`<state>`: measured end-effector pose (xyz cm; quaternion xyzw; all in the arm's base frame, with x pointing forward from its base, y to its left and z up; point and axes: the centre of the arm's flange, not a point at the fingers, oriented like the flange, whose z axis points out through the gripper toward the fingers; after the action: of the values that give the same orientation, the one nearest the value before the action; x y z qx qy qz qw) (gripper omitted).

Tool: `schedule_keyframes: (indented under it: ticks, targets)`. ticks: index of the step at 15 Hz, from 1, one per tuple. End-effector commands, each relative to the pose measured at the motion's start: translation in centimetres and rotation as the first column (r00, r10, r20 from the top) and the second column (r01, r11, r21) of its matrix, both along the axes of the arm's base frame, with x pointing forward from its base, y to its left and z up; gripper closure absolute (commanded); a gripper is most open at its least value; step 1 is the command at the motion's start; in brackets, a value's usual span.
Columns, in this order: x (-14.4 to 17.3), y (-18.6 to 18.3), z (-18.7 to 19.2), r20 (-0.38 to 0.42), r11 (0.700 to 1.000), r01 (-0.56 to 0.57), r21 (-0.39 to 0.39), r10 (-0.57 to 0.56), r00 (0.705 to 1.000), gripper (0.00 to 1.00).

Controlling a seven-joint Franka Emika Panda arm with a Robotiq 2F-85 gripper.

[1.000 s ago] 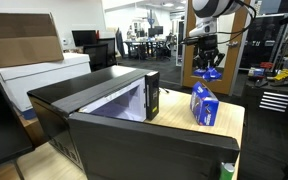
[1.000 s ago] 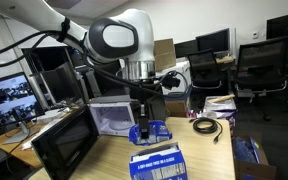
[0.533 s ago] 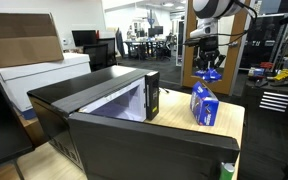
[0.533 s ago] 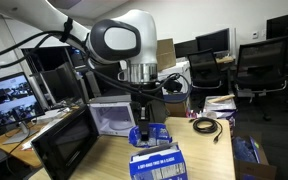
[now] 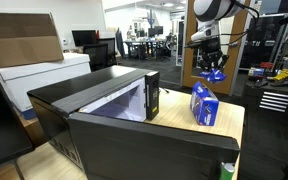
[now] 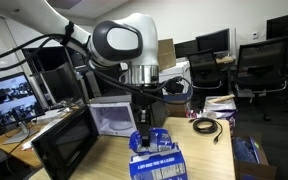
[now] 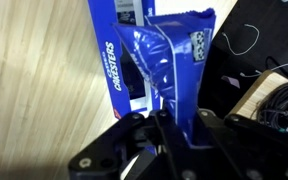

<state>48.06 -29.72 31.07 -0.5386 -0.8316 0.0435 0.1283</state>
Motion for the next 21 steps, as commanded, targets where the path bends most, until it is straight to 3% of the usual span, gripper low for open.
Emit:
schedule_keyframes:
  ticks: [1,11,21]
  targets:
    - [0.2,0.0,0.8,-0.042,0.999,0.002,-0.046,-0.004,0.999,0.97]
    - [0.1,-1.5,0.6,-0.115,0.99,-0.01,-0.138,-0.006,0.993,0.97]
    - [0.7,-3.5,-0.9,-0.174,0.994,-0.023,-0.106,0.004,0.985,0.97]
